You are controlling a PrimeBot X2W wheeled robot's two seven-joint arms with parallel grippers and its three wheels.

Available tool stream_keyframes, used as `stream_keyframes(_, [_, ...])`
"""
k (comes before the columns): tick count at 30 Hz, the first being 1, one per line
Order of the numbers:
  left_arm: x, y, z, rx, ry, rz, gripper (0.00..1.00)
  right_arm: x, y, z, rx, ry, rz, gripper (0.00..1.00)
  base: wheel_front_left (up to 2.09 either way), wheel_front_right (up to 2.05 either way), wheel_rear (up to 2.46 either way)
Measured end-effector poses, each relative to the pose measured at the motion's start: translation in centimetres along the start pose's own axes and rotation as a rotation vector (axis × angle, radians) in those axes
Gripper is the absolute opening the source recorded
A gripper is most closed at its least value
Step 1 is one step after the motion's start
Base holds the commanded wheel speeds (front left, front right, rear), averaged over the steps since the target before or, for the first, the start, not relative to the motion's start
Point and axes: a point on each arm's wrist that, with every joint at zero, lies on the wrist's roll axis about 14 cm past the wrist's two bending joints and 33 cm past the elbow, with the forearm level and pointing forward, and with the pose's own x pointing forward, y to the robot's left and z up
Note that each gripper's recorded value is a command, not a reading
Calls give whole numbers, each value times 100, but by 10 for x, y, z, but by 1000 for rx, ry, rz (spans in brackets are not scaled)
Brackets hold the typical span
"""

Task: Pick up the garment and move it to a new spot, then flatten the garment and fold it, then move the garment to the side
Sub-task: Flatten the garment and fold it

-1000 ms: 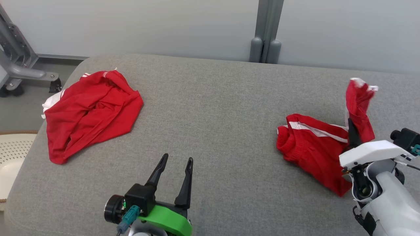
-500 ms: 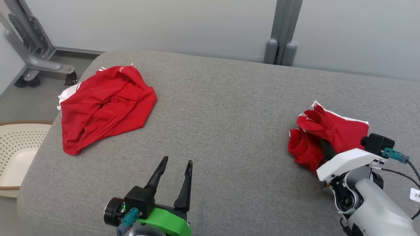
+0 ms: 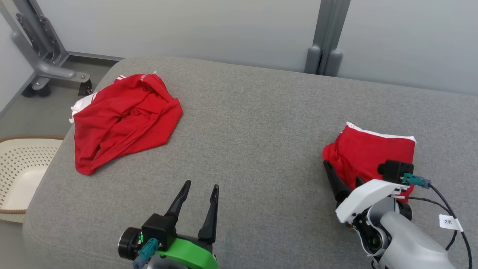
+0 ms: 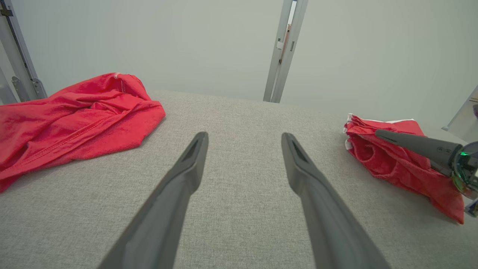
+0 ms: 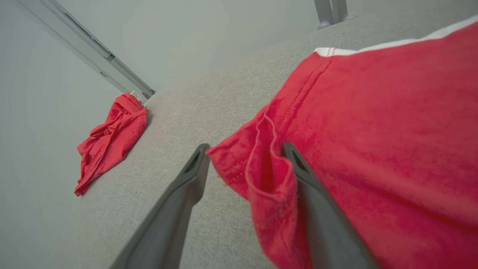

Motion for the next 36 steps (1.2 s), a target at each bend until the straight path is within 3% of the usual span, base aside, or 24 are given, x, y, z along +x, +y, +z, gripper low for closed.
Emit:
stream_keyframes(14, [4, -9, -1, -3, 3, -31, 100, -16, 48, -52, 42, 221, 124, 100, 0, 0, 0])
stream_keyframes(21, [14, -20, 10, -15, -31, -70, 100, -23, 33, -3, -48, 30, 122, 100, 0, 0, 0])
stream_keyframes(29, [32, -42, 45, -37, -141, -139, 100, -63, -31, 88, -316, -233, -32, 100, 0, 0, 0])
stream_keyframes(36, [44, -60, 49, -44, -153, -187, 100, -122, -53, 118, -403, -425, -181, 100, 0, 0, 0])
